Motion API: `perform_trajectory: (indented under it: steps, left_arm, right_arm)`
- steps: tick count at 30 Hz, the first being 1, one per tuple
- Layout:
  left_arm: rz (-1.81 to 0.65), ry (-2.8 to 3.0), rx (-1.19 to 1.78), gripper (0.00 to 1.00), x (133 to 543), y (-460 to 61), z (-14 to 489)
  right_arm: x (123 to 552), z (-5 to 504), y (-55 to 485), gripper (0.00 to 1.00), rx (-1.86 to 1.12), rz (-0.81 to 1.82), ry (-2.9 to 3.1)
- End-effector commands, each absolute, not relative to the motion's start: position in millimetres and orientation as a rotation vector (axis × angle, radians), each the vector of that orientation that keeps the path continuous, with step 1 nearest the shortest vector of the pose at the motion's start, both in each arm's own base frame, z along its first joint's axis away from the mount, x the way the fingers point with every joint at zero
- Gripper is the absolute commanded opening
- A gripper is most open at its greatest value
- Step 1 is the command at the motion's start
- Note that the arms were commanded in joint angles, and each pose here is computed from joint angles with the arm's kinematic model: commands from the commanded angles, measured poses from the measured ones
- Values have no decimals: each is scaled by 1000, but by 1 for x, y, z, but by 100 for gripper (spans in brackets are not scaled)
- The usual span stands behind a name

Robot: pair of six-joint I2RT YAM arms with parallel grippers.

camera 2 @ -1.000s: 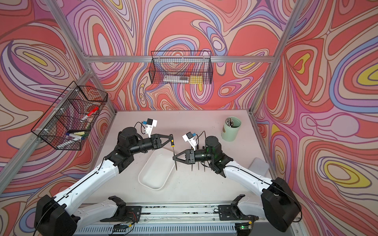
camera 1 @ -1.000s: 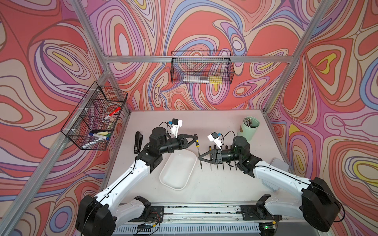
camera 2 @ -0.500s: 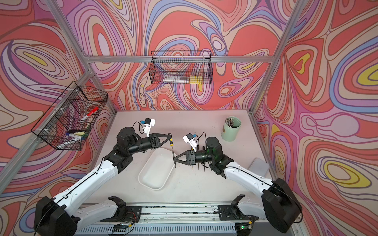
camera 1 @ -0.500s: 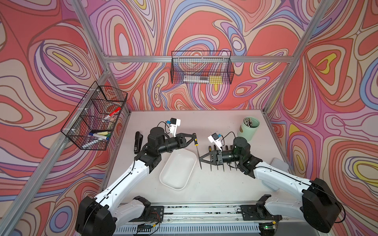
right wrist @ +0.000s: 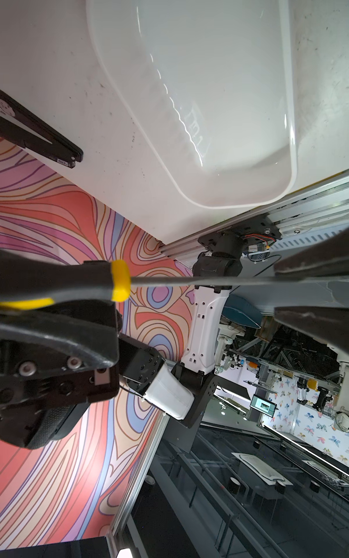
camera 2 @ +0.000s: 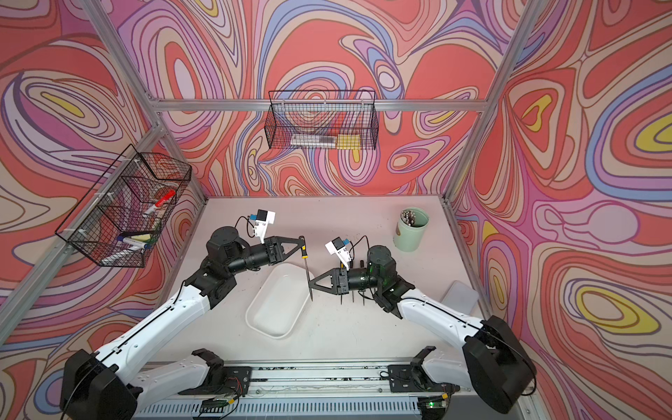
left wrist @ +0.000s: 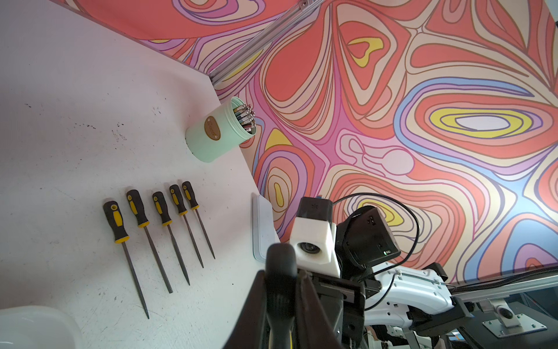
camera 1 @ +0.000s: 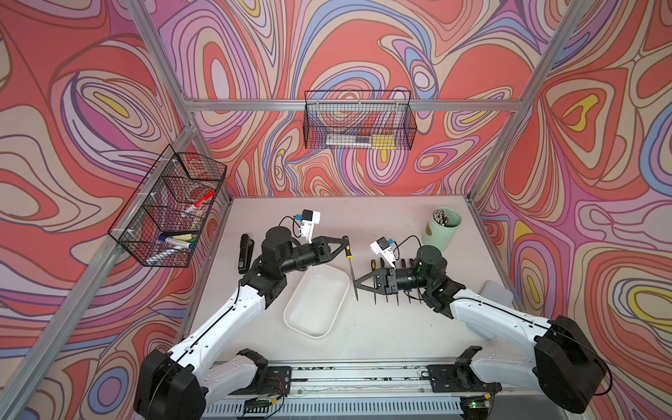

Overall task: Take the file tool out of the storage box
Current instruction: Pick up the file tool from the storage box.

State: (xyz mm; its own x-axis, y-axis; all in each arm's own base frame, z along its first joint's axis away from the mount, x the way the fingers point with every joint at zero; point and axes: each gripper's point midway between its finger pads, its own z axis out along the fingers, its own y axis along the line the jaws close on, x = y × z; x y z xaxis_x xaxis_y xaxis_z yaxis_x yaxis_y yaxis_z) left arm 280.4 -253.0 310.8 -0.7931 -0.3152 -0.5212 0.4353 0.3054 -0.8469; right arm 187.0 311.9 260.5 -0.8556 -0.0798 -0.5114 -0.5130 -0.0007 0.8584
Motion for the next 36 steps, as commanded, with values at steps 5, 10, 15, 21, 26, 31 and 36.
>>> perform_trajectory:
  steps: [5,10,15,21,26,31,36]
  left_arm:
    - [-1539,1902,127,5,282,-249,318]
    - [-1537,1900,124,5,283,-248,320]
    - [-1540,1899,126,4,283,-249,320]
    - [-1538,1900,123,5,283,-248,319]
    - [-1540,1899,123,4,284,-249,319]
    - [-1542,1894,127,5,284,-249,320]
    - [-1523,1896,143,32,284,-247,319]
  right_arm:
    - [178,258,315,21,-671,1954,1955]
    - [178,256,318,21,-676,1951,1964]
    - [177,256,319,21,-685,1953,1965]
    - [177,258,320,13,-693,1954,1959]
    - [178,259,321,5,-696,1954,1956]
    - [181,258,322,0,-680,1939,1961]
    - [188,253,321,0,-637,1878,2005]
